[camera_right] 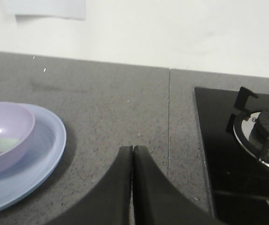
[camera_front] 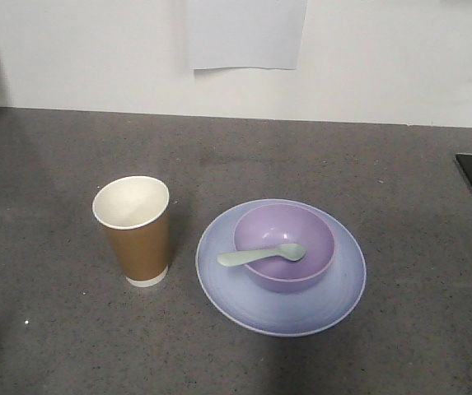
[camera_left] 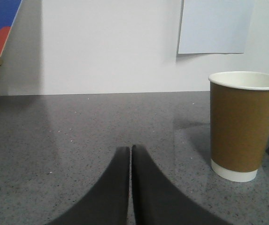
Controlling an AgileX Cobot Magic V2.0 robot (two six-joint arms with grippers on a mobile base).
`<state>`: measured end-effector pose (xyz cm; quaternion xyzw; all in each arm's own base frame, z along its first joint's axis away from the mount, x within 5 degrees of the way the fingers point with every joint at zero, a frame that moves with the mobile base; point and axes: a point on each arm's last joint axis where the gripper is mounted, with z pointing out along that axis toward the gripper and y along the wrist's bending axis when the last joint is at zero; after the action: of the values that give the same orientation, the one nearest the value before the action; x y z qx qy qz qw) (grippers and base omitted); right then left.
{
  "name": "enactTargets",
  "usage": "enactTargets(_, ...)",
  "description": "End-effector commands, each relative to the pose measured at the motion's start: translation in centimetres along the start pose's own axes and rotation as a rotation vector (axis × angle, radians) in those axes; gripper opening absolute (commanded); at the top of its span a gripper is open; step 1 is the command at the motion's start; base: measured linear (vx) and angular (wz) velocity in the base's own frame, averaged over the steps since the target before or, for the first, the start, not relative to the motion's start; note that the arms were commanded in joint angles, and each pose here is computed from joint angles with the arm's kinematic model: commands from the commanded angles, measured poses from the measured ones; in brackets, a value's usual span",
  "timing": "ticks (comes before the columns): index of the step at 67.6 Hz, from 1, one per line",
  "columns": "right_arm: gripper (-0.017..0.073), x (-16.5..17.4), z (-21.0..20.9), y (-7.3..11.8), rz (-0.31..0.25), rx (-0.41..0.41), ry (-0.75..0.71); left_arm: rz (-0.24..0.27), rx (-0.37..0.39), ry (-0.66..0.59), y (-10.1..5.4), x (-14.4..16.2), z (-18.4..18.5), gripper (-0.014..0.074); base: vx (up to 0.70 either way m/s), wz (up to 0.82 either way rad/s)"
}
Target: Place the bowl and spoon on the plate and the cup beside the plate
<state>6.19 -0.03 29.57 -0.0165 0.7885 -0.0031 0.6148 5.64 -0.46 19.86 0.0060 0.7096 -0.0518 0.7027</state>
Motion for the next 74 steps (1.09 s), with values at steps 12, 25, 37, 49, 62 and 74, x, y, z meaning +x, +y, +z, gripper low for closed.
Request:
enactTargets(12,-0.0010,3.0,-0.8,0.0,0.020,0.041,-0.279,-0.018,0.005,-0.099,-0.1,-1.3,-0.2,-0.0006,0.00,0.00)
enactTargets(25,-0.0010,5.4,-0.3,0.0,0.027,0.057,-0.329,-0.018,0.005,-0.099,-0.1,-1.3,-0.2,-0.0006,0.00,0.00)
enactTargets(37,-0.0010,6.8,0.6,0.0,0.031,0.059,-0.335,-0.018,0.005,-0.099,-0.1,-1.3,-0.2,-0.0006,0.00,0.00)
enactTargets(49,-0.0010,8.3,1.4,0.1,0.039,0.052,-0.372,-0.018,0.005,-0.099,-0.1,-1.3,-0.2,-0.0006,0.00,0.00)
enactTargets(62,-0.0010,8.6,1.5,0.1,0.050,0.049,-0.395,-0.018,0.005,-0.099,-0.1,-1.3,-0.2,-0.0006,0.00,0.00)
enactTargets(74,-0.0010,8.6,1.5,0.1,0.052,0.049,-0.395,-0.018,0.005,-0.099,-0.1,-1.3,-0.2,-0.0006,0.00,0.00)
